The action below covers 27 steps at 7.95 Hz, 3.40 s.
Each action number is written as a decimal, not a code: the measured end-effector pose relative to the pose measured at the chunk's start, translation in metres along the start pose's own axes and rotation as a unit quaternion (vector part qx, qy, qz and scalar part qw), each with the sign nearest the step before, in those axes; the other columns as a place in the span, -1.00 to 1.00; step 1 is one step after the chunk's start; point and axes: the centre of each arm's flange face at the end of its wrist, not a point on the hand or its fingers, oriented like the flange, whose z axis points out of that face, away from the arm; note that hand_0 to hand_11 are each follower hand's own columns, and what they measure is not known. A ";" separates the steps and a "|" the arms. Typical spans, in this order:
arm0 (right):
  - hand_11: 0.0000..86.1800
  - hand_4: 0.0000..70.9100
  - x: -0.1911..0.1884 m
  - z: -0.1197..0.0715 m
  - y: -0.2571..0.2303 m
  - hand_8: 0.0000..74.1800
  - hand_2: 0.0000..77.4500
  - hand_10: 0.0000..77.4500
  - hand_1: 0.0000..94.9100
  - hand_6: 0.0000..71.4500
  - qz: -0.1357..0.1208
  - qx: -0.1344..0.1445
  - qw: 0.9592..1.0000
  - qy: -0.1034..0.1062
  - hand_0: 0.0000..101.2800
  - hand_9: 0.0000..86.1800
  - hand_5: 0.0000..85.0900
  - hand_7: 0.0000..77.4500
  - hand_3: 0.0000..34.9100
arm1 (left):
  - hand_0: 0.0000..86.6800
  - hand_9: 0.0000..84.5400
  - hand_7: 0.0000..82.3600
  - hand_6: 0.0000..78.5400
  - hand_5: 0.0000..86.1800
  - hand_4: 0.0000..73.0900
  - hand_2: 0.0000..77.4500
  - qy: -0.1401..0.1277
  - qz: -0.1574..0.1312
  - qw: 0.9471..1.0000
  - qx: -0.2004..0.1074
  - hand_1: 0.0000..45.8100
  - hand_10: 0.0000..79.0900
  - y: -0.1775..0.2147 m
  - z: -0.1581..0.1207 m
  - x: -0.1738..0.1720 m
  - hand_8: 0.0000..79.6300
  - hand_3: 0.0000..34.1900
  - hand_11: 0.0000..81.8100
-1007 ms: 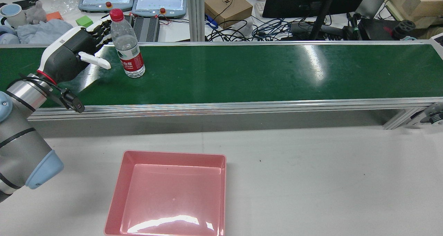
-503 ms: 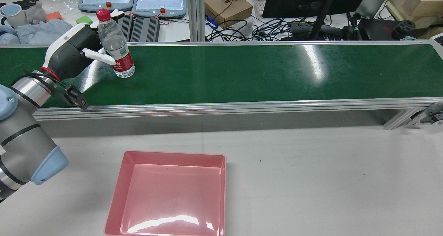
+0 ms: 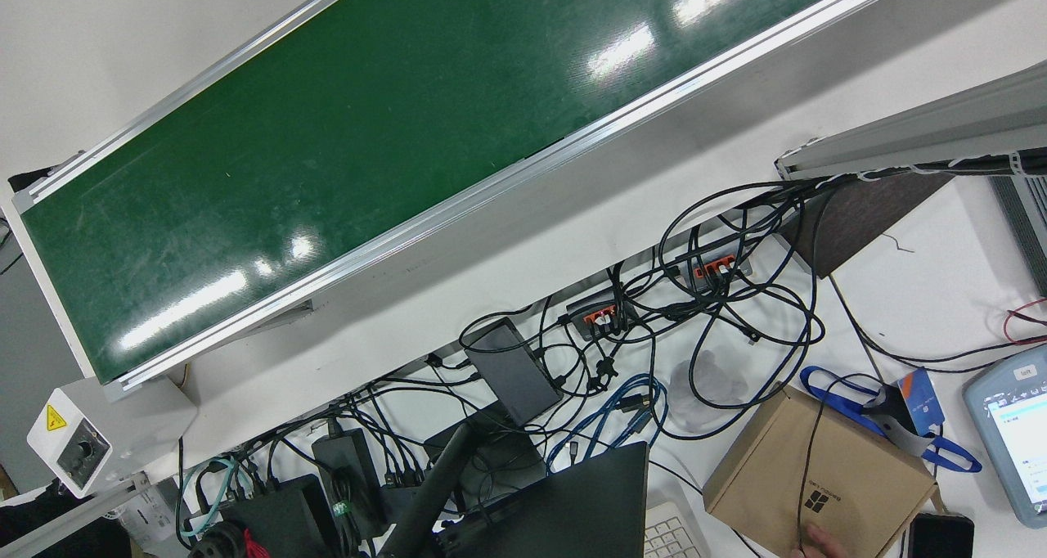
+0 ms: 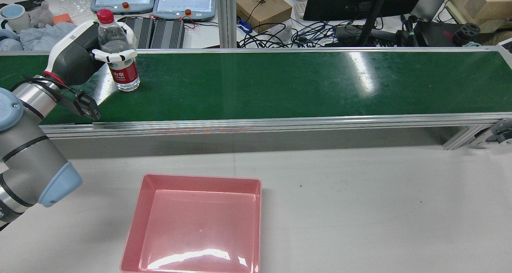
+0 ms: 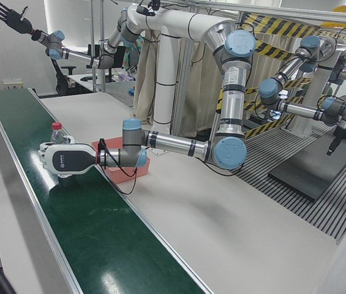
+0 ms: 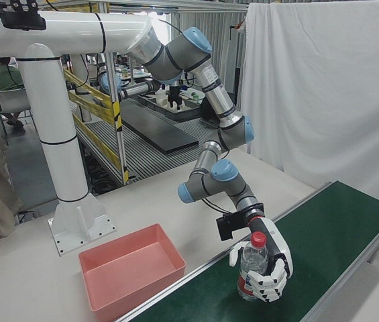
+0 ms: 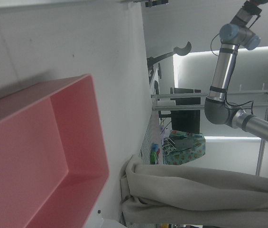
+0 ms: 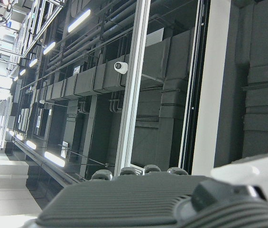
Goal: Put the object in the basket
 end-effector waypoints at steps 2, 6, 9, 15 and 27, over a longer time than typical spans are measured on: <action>-1.00 -0.98 0.000 0.000 0.000 -1.00 -0.97 -0.99 -1.00 -1.00 0.000 0.000 1.000 0.000 -1.00 -1.00 -1.00 -0.99 -0.99 | 0.16 0.48 0.28 0.65 0.24 0.55 0.27 0.004 0.007 1.000 0.014 -0.83 0.05 0.007 0.003 0.010 0.30 -1.00 0.52; -1.00 -0.98 0.000 0.000 0.000 -1.00 -0.97 -0.99 -1.00 -1.00 0.000 0.000 1.000 0.000 -0.99 -1.00 -1.00 -0.99 -0.99 | 0.17 0.50 0.28 0.65 0.24 0.57 0.30 0.009 -0.012 1.000 -0.023 -0.83 0.09 0.059 -0.017 0.035 0.34 -1.00 0.48; -1.00 -0.98 0.000 0.000 0.000 -1.00 -0.97 -0.99 -1.00 -1.00 0.000 0.000 1.000 0.000 -0.99 -1.00 -1.00 -0.99 -0.99 | 0.19 0.38 0.19 0.43 0.30 0.33 0.37 -0.027 -0.036 0.997 -0.056 -0.62 -0.12 0.110 -0.078 0.042 0.23 -1.00 0.23; -1.00 -0.98 0.000 0.000 0.000 -1.00 -0.97 -1.00 -1.00 -1.00 0.000 0.000 1.000 0.000 -0.99 -1.00 -1.00 -0.99 -0.99 | 0.28 0.33 0.09 0.19 0.32 0.28 0.30 -0.164 -0.077 0.978 -0.106 -0.48 -0.10 0.180 -0.157 -0.079 0.16 -1.00 0.28; -1.00 -0.98 0.000 0.000 0.000 -1.00 -0.99 -0.99 -1.00 -1.00 0.000 0.000 1.000 0.000 -0.99 -1.00 -1.00 -0.99 -0.99 | 0.06 -0.85 -0.93 -0.90 -0.42 -0.67 -0.97 -0.207 -0.082 0.965 -0.139 -0.95 -0.71 0.178 -0.223 -0.103 -0.82 -1.00 -0.61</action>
